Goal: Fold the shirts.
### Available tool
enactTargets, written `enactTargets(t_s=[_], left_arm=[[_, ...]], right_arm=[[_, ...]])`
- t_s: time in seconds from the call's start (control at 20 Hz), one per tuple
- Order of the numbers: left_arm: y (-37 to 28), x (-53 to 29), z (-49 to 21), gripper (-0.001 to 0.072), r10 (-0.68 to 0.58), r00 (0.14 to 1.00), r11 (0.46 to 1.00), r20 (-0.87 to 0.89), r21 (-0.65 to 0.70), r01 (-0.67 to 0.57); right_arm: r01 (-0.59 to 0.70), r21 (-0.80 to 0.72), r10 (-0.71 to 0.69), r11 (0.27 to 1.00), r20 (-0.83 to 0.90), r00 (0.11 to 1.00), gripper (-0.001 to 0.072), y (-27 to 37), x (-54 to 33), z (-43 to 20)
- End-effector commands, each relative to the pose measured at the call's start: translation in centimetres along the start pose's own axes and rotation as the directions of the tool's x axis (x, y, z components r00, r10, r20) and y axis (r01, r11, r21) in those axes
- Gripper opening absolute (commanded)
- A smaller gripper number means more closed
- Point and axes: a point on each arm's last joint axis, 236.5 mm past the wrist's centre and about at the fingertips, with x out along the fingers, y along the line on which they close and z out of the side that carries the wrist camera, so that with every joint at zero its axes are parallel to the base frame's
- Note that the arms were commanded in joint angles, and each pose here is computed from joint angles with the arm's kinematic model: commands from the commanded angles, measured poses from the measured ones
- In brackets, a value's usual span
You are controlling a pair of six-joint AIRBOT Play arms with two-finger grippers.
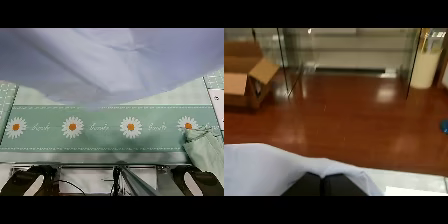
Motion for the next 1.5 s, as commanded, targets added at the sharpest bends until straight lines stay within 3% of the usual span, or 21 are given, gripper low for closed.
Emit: enactTargets(t_s=[0.0, 0.15, 0.25, 0.4, 0.5, 0.6, 0.7, 0.75, 0.8, 1.0, 1.25, 1.45], left_arm=[[-3.5, -6.9, -0.3, 0.0028, 0.057, 0.998, 0.998, 0.007, -0.033, -0.057], [-5.0, -9.9, -2.7, 0.0027, 0.077, 0.995, 0.991, -0.058, -0.104, -0.083], [-5.4, -11.0, -5.3, 0.0027, 0.084, 0.983, 0.981, -0.165, -0.16, -0.111], [-3.1, -11.8, -9.5, 0.0027, 0.175, 0.922, 0.949, -0.344, -0.191, -0.251], [-1.5, -10.9, -10.7, 0.0027, 0.211, 0.897, 0.93, -0.39, -0.202, -0.307], [1.0, -8.8, -14.3, 0.0026, 0.204, 0.836, 0.909, -0.509, -0.218, -0.355], [4.8, -6.4, -20.3, 0.0026, 0.182, 0.728, 0.878, -0.661, -0.224, -0.423], [6.9, -4.8, -23.4, 0.0027, 0.173, 0.691, 0.866, -0.702, -0.226, -0.446], [9.3, -2.6, -26.5, 0.0027, 0.164, 0.675, 0.854, -0.72, -0.239, -0.463], [17.4, 6.3, -36.1, 0.0028, 0.165, 0.707, 0.799, -0.687, -0.327, -0.504], [25.4, 15.3, -39.1, 0.0029, 0.223, 0.784, 0.765, -0.579, -0.394, -0.509], [29.4, 18.7, -42.5, 0.003, 0.284, 0.771, 0.74, -0.57, -0.381, -0.554]], right_arm=[[0.052, 0.005, -0.052, 0.999, -0.03, 0.998, 0.0022, 0.8, -8.1, -0.3], [0.075, 0.019, -0.069, 0.997, -0.212, 0.975, 0.0022, 0.9, -10.6, -4.7], [0.099, 0.038, -0.089, 0.994, -0.205, 0.975, 0.0022, 0.6, -11.3, -4.8], [0.151, 0.061, -0.131, 0.987, -0.252, 0.959, 0.0021, -0.7, -10.3, -5.8], [0.182, 0.037, -0.154, 0.983, -0.385, 0.91, 0.0021, -2.3, -7.4, -9.1], [0.182, 0.03, -0.129, 0.983, -0.594, 0.794, 0.002, -3.5, -3.5, -15.6], [0.187, -0.02, -0.129, 0.982, -0.795, 0.592, 0.0021, -5.7, -0.3, -24.3], [0.186, -0.04, -0.132, 0.982, -0.848, 0.514, 0.0021, -6.8, 1.6, -28.2], [0.181, -0.05, -0.134, 0.982, -0.862, 0.489, 0.0021, -7.7, 3.9, -31.0], [0.157, -0.041, -0.123, 0.987, -0.818, 0.562, 0.0021, -10.1, 15.4, -35.9], [0.168, 0.066, -0.079, 0.984, -0.68, 0.729, 0.0021, -11.5, 27.8, -38.0], [0.211, 0.152, -0.08, 0.966, -0.597, 0.799, 0.0021, -12.5, 32.7, -39.7]])
